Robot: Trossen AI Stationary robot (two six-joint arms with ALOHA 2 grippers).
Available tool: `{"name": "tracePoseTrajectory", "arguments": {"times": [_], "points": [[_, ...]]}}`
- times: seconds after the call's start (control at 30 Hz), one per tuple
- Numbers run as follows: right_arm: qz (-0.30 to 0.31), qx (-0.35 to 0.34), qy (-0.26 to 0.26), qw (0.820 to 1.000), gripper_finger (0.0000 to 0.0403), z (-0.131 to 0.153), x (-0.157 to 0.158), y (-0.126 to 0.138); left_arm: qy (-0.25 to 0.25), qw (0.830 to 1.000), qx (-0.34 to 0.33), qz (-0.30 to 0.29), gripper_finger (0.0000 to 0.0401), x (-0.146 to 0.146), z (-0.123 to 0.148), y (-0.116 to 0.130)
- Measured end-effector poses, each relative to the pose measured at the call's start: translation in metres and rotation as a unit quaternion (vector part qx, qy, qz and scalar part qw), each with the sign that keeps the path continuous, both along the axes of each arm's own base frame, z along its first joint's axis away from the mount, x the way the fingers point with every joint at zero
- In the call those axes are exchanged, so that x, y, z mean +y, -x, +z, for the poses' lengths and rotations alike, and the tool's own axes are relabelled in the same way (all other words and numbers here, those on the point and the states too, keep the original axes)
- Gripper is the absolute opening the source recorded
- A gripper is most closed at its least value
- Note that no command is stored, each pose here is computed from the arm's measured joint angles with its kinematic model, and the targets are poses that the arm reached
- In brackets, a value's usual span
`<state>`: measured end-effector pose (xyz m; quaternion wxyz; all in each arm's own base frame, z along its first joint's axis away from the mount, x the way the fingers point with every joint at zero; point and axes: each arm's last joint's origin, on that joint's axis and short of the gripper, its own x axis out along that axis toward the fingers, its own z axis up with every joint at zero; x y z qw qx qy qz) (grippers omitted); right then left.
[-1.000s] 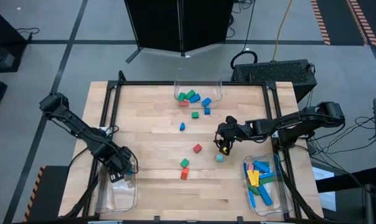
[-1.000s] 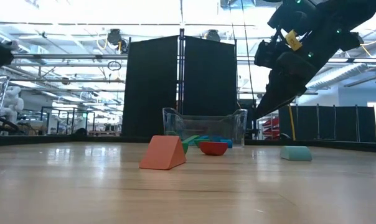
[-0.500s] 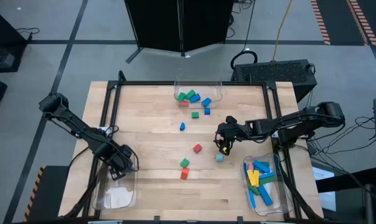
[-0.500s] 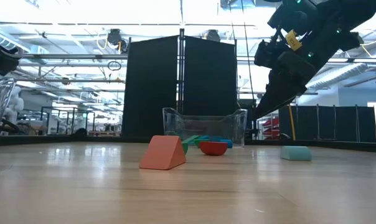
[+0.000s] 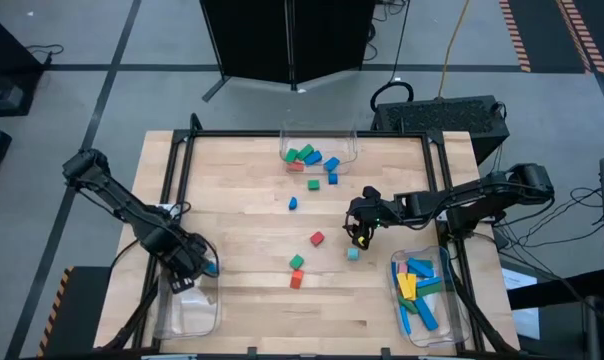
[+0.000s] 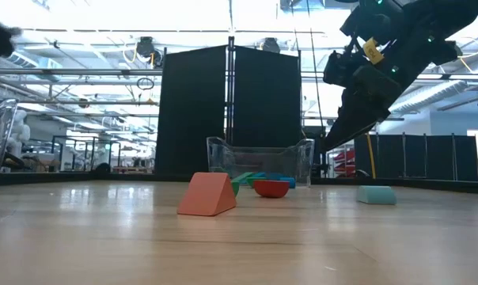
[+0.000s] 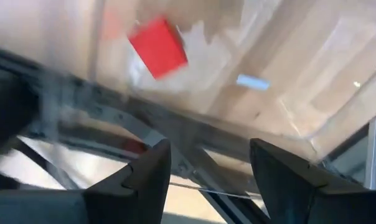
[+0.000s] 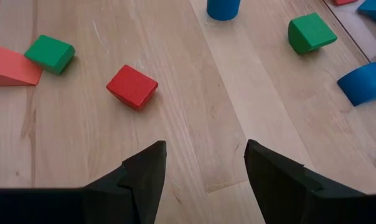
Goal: Sort blocks by size
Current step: Put the dark blue half circle block into the bottom left transparent bin
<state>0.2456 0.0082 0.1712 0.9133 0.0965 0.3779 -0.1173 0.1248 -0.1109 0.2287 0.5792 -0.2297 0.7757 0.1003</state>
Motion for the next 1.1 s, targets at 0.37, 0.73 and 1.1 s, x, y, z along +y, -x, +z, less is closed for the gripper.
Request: {"name": "tracePoseTrajectory", "arguments": {"times": [0.37,0.73,1.1], "points": [[0.001,0.0,0.0,1.0,0.021,0.0,0.0,0.0,-0.224,0.941,-0.235,-0.092,0.0218,0.022,0.036,-0.032],[-0.001,0.002,0.001,1.0,0.021,0.0,0.0,0.0,-0.292,0.881,-0.367,-0.069,0.0219,0.062,0.029,-0.087],[-0.009,0.002,-0.006,1.0,0.021,0.0,0.0,0.0,-0.345,0.845,-0.408,0.014,0.0228,0.105,0.0,-0.155]]}}
